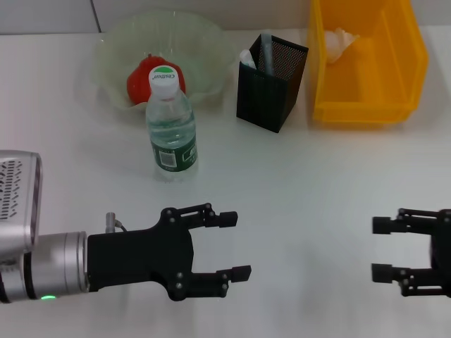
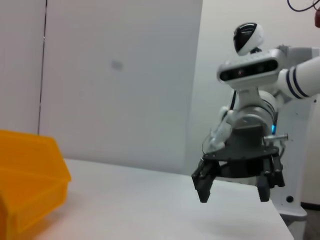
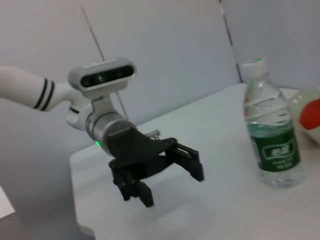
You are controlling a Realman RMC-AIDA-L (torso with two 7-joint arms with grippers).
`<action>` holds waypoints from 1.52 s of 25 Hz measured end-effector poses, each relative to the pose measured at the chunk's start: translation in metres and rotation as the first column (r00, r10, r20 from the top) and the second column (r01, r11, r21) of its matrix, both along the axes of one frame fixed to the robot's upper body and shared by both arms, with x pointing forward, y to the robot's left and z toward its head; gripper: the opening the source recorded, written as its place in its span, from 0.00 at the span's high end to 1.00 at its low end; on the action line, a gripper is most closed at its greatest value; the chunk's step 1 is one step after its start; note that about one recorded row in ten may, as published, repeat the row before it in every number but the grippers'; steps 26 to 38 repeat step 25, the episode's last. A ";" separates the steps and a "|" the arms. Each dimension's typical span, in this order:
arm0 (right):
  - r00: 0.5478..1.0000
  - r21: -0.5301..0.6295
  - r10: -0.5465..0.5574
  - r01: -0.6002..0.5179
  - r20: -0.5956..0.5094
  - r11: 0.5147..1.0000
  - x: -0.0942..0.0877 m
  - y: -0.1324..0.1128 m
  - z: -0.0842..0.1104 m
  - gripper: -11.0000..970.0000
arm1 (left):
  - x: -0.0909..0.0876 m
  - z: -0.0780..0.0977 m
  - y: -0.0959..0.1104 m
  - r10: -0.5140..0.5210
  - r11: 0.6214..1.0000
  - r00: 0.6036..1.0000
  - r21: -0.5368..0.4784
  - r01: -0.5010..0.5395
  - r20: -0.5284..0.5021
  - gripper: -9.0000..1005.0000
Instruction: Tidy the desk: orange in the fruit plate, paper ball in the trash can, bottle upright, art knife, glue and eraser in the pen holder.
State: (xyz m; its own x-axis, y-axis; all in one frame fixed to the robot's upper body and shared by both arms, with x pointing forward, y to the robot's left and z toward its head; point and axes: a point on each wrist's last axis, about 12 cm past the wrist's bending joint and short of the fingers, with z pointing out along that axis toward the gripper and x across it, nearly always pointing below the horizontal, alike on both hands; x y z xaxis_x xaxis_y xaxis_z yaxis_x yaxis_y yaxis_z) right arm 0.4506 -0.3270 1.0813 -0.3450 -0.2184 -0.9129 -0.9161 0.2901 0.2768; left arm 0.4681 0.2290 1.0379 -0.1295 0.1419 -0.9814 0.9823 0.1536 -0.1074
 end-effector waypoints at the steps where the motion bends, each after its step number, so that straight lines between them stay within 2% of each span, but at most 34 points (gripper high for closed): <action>1: 1.000 0.005 0.010 -0.011 0.008 1.000 0.001 0.002 0.000 0.21 | 0.000 0.000 0.000 0.001 1.000 1.000 0.002 -0.001 -0.001 0.23; 8: 0.999 0.033 0.036 -0.037 0.037 0.999 0.004 0.010 -0.003 0.21 | -0.001 -0.001 0.003 0.016 1.000 1.000 0.000 -0.016 -0.004 0.23; 38: 0.999 0.024 0.027 -0.028 0.038 0.999 0.005 0.011 -0.006 0.22 | -0.001 -0.001 0.003 0.015 1.000 1.000 0.001 -0.015 -0.005 0.23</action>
